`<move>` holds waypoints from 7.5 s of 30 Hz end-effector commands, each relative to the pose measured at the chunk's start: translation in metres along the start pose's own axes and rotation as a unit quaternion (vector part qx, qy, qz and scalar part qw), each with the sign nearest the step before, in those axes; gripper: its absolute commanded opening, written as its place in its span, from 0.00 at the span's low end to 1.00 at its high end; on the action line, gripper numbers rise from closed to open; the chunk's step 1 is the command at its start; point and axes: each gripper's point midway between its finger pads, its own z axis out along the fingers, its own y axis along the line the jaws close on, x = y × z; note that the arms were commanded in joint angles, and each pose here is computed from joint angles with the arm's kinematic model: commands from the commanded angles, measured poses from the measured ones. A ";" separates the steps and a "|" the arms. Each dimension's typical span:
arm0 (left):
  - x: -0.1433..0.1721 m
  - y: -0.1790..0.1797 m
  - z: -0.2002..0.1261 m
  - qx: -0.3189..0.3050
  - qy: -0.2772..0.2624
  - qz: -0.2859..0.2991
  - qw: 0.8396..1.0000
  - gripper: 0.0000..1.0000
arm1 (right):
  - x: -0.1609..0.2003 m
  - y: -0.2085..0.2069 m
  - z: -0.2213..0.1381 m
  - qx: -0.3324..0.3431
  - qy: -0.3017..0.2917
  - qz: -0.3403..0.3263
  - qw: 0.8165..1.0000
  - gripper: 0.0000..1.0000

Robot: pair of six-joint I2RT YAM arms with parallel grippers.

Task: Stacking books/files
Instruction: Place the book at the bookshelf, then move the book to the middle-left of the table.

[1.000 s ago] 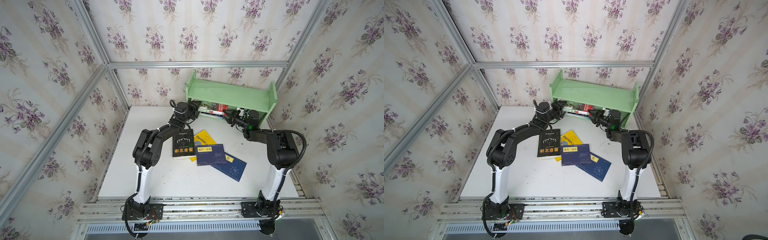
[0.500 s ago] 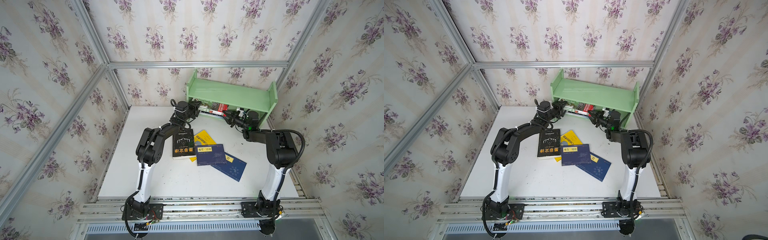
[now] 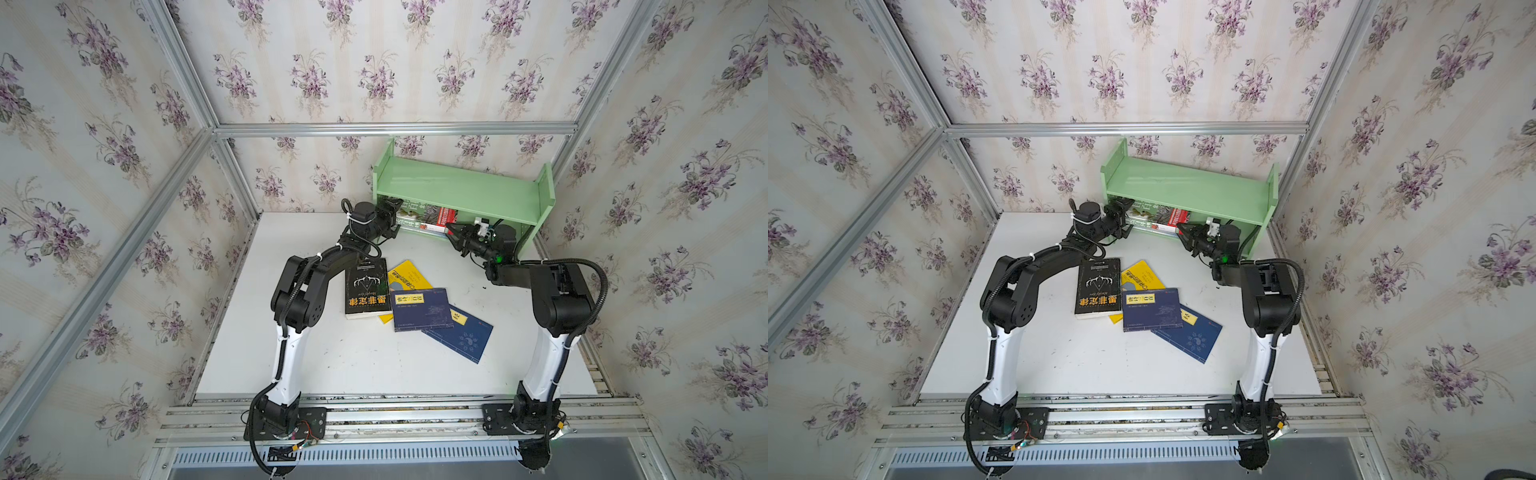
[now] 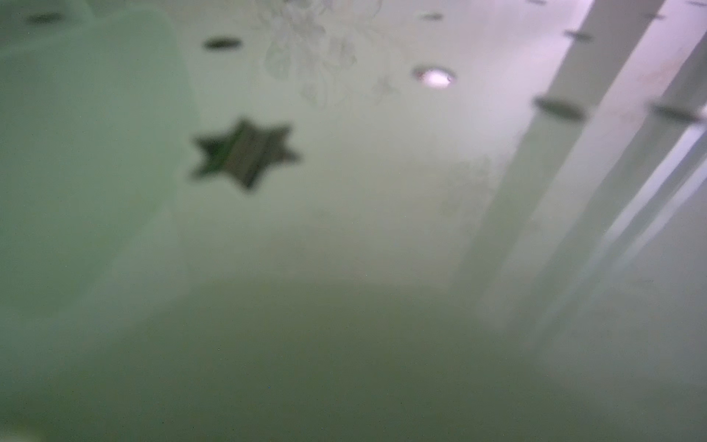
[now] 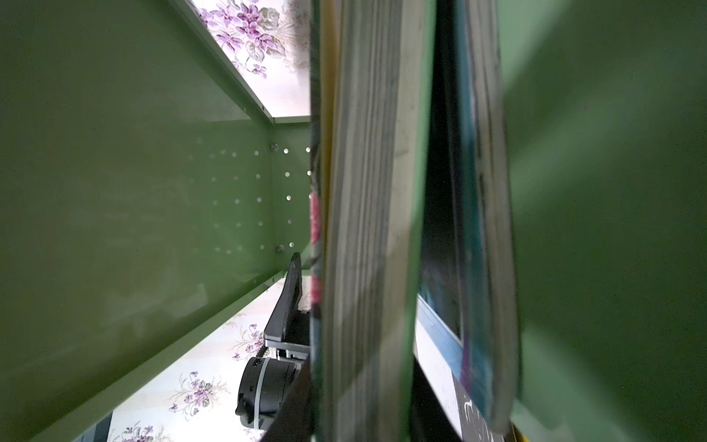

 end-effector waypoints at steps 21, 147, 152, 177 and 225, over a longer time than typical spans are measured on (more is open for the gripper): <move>0.008 -0.016 -0.010 -0.012 0.033 -0.008 0.999 0.99 | -0.013 0.020 -0.002 -0.051 -0.050 -0.047 0.996 0.09; -0.016 -0.003 -0.012 0.007 0.004 -0.028 1.000 0.99 | -0.006 -0.007 -0.006 0.164 -0.043 -0.147 0.975 0.50; -0.016 -0.006 -0.011 0.012 0.005 -0.029 1.000 0.99 | -0.005 -0.010 -0.007 0.168 -0.042 -0.143 0.974 0.51; -0.013 -0.006 -0.014 0.011 0.010 -0.036 0.999 0.99 | 0.001 0.014 -0.014 0.097 -0.022 -0.155 0.983 0.49; 0.072 0.127 -0.098 -0.276 0.110 0.198 0.934 0.99 | 0.101 -0.024 -0.176 0.324 -0.072 -0.222 0.917 0.86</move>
